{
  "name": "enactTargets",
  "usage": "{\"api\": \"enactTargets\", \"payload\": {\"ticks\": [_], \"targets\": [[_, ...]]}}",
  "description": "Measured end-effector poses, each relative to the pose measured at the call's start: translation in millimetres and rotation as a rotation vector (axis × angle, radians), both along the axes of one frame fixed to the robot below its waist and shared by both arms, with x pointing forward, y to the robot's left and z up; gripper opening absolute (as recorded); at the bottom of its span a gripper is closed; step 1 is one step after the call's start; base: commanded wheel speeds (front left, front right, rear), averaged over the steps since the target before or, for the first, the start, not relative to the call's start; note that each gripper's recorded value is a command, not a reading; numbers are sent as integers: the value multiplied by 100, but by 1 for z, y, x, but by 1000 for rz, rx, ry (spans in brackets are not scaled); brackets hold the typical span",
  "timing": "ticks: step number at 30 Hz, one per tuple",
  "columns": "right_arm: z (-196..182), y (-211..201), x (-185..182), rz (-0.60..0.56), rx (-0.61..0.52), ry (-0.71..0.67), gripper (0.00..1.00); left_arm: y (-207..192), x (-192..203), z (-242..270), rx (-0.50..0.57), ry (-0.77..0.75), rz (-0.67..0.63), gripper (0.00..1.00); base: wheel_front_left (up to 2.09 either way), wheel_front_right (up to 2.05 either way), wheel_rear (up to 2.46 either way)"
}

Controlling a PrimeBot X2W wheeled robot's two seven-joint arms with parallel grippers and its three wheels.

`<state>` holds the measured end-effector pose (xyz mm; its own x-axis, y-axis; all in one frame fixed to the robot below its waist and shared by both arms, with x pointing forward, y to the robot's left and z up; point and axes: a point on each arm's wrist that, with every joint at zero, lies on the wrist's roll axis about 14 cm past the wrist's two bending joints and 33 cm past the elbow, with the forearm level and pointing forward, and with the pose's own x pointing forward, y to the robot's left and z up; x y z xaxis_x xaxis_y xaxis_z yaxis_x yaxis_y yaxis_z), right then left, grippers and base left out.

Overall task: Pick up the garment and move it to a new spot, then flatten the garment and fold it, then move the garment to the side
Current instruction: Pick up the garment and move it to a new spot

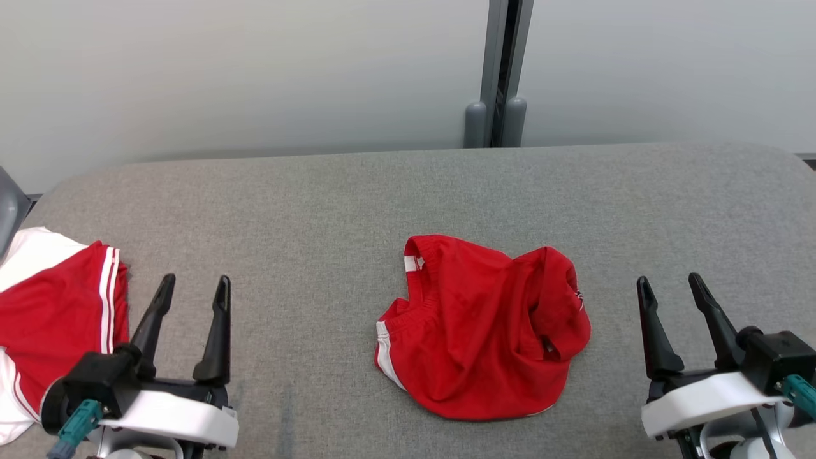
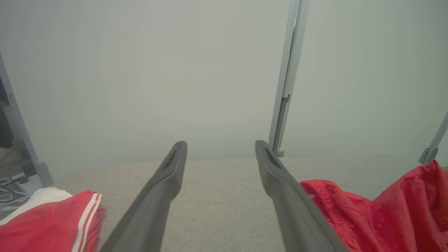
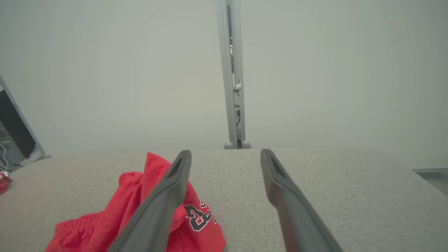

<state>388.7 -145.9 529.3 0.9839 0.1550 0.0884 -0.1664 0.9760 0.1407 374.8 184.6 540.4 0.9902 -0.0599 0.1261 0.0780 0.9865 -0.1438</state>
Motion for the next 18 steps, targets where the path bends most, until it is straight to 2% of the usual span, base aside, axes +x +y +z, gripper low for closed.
{"api": "enactTargets", "payload": {"ticks": [18], "targets": [[-1, -15, -35, -38, 9, 21, 100, 1, -27, -7, 16, 31, -1, 100, 0, 0, 0]]}}
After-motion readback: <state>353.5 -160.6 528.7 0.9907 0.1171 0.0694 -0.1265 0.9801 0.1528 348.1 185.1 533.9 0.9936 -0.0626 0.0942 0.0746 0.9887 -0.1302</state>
